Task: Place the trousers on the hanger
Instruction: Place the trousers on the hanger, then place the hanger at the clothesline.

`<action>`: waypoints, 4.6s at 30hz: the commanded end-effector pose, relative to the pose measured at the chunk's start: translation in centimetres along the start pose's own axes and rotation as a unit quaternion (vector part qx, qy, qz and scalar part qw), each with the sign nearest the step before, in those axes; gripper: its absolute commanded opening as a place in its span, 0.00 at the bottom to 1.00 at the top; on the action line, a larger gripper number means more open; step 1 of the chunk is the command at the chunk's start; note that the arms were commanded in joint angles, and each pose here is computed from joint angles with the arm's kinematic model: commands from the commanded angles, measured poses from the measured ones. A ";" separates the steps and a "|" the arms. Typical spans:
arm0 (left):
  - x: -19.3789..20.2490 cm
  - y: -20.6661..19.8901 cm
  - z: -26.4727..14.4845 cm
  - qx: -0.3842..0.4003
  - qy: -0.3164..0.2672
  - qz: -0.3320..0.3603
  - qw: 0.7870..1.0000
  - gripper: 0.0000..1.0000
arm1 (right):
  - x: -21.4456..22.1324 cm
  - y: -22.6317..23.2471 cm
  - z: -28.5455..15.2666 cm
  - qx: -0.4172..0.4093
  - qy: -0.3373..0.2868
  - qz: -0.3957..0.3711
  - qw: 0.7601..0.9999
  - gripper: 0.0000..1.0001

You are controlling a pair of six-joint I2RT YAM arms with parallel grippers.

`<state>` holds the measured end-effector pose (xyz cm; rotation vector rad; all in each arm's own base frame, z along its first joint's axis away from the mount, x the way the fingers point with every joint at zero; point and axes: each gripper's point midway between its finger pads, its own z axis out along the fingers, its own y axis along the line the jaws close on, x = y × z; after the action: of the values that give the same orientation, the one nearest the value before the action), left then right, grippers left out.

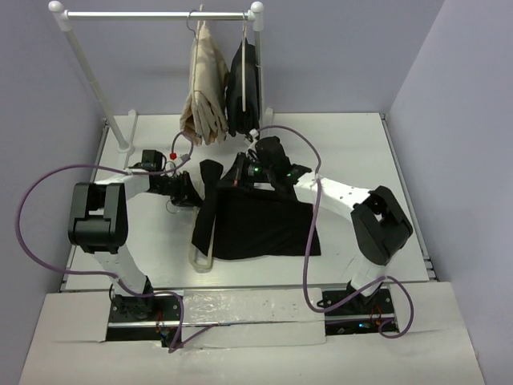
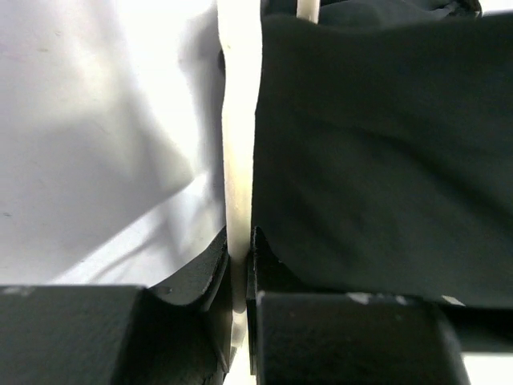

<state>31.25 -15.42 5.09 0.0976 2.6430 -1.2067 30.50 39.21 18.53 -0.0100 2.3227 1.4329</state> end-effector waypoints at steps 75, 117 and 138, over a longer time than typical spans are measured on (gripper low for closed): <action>-0.8 4.0 -2.8 -0.178 -0.002 0.080 0.981 0.00 | -6.0 -16.5 -14.0 0.223 -0.037 -0.062 0.972 0.00; -4.2 -2.5 -5.7 -0.130 -0.078 0.032 0.988 0.00 | 10.8 4.0 10.4 0.007 0.002 -0.030 1.000 0.63; -4.7 -2.5 -6.5 -0.149 -0.084 0.050 0.984 0.32 | 10.7 3.2 11.5 -0.016 0.036 0.038 0.998 0.00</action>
<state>33.26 -12.30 9.28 0.0386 2.6779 -0.7773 22.93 52.47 9.03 -0.0108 2.4834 1.3932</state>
